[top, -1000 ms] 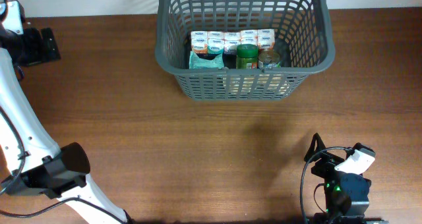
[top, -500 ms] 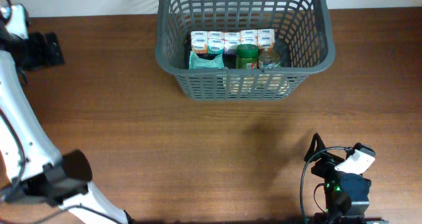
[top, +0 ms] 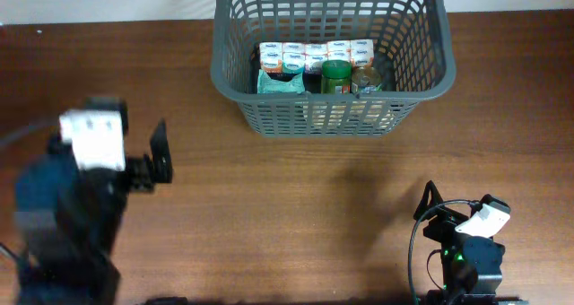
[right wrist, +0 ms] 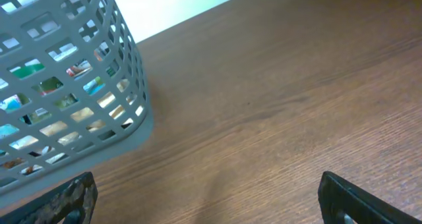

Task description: Pack container

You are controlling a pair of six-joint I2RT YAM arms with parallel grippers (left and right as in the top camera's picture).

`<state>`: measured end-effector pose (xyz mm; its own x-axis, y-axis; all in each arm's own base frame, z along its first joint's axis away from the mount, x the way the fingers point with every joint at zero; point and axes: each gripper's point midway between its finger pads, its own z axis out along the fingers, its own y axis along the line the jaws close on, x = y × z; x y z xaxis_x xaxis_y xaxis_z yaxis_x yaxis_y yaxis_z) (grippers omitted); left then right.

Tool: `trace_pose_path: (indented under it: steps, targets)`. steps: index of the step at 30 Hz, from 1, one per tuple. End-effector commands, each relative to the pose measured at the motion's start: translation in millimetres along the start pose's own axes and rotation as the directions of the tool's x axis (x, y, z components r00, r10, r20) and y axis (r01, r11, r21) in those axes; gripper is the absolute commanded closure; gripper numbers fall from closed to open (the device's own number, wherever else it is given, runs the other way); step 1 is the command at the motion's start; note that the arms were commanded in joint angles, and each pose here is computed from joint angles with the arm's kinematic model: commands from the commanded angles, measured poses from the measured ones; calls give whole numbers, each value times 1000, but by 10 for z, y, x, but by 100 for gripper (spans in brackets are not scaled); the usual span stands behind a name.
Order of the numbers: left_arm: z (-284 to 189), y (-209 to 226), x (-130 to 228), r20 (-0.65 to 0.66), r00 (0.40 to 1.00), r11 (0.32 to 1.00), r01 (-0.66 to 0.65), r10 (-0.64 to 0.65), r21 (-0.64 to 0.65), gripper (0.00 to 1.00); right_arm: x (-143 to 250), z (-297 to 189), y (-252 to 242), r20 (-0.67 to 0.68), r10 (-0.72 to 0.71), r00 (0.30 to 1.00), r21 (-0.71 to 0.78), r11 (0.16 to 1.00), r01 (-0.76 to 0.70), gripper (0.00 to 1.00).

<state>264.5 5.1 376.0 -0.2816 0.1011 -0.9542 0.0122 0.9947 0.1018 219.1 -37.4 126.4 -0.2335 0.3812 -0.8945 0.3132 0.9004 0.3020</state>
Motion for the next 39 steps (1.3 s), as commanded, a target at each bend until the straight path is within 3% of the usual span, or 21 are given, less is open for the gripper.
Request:
trace_pose_path:
  steps: [1, 4, 14, 24, 30, 39]
  targets:
    - [-81, -78, 323, 146, 989, 1000, 2, -3, 8, 1, 28, 4, 12, -4, 5, 1000, -8, 1000, -5, 1]
    - [-101, -110, 622, 253, 967, 1000, 2, -1, -3, 1, 28, 4, 12, -4, 5, 1000, -8, 1000, -5, 1]
    - [188, -229, 1420, 406, 914, 1000, 0, 3, -7, 1, 28, 4, 12, -4, 5, 1000, -8, 1000, -5, 1]
    - [332, -264, 1781, 353, 936, 1000, 0, 1, -4, 1, 28, 4, 12, -4, 5, 1000, -8, 1000, -5, 1]
    - [436, -301, 2136, 209, 978, 1000, -1, -1, 12, 1, 28, 4, 12, -4, 5, 1000, -8, 1000, -5, 1]
    - [436, -302, 2135, 209, 978, 1000, -1, -1, 12, 1, 28, 4, 12, -4, 5, 1000, -8, 1000, -5, 1]
